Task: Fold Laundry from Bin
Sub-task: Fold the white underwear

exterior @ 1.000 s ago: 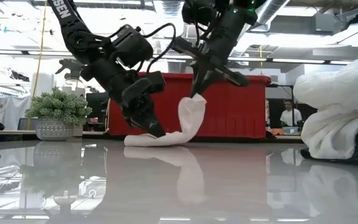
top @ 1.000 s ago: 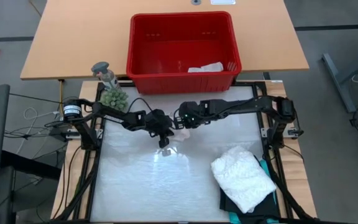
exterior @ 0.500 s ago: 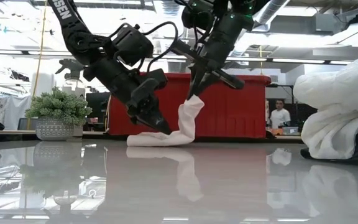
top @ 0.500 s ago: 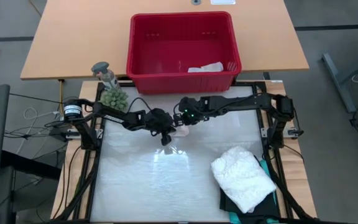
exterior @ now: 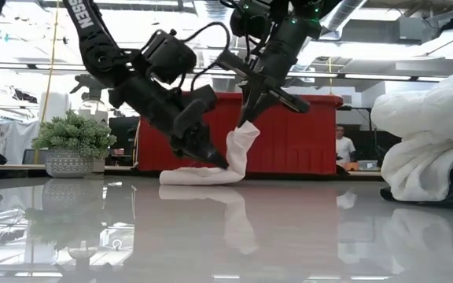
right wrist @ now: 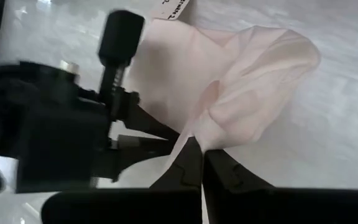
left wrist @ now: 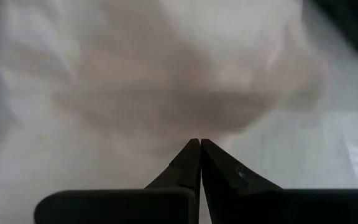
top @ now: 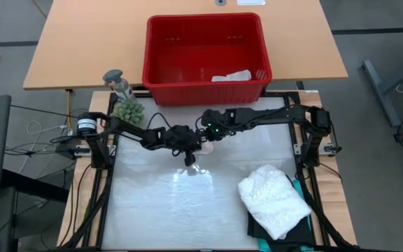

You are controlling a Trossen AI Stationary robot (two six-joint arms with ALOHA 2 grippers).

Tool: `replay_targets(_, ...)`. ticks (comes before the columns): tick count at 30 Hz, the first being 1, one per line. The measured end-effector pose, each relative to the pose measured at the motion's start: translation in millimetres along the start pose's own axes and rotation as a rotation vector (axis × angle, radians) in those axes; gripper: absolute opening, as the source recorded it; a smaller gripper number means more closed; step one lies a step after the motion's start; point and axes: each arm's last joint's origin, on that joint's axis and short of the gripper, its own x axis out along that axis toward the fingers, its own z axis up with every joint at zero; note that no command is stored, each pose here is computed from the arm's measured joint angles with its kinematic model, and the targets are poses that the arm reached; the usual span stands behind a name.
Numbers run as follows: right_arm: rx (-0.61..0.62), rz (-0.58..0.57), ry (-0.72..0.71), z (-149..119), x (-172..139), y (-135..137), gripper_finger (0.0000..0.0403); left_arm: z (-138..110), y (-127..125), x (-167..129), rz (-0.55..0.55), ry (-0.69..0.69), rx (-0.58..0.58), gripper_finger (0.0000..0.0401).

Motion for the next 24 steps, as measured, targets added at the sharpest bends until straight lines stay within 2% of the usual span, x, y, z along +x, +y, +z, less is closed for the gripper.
replay_targets(4, -0.013, -0.003, 0.002, -0.2, 0.0, -0.3, 0.0021, -8.8, -3.0, 7.8, 0.005, 0.011, 0.006, 0.0)
replay_targets(19, -0.033, -0.003, 0.02, 3.2, 0.2, -3.2, 0.0021, -5.9, -2.4, 8.7, 0.015, -0.025, 0.017, 0.0)
replay_targets(24, -0.047, 0.002, 0.018, 3.5, -1.6, -3.0, 0.0021, -16.2, -0.8, 22.0, 0.0, 0.013, -0.001, 0.0)
